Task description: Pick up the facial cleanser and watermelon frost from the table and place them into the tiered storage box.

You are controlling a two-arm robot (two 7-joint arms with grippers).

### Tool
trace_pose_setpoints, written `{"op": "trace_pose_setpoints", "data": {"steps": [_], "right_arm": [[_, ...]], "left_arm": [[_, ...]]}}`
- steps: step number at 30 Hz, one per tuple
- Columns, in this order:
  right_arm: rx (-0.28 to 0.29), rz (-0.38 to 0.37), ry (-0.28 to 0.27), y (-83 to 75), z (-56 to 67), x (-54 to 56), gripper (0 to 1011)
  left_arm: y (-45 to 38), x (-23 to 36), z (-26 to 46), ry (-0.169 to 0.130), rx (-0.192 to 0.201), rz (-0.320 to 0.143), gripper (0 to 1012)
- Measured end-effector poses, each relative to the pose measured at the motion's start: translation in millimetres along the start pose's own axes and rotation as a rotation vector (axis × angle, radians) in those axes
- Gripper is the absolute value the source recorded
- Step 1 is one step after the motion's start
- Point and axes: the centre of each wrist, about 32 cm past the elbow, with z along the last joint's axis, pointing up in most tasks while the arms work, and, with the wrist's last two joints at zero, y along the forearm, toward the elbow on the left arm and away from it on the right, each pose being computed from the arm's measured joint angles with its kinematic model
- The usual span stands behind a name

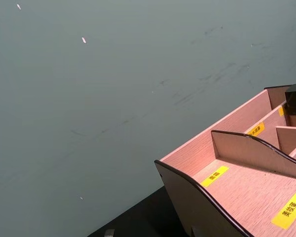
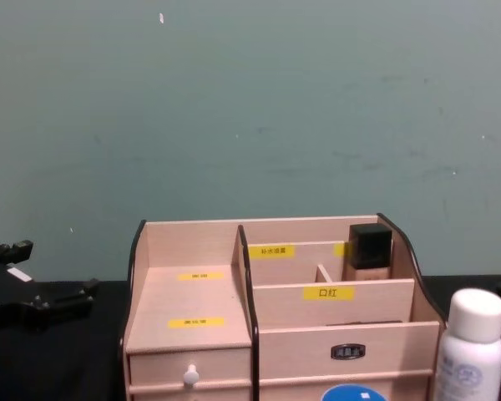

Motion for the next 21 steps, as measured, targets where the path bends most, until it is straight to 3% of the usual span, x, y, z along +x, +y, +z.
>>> {"op": "trace_pose_setpoints", "data": {"steps": [21], "right_arm": [[0.000,0.000,0.000,0.0,0.0,0.0,1003]], "left_arm": [[0.0,0.0,0.0,0.000,0.000,0.000,1010]]}}
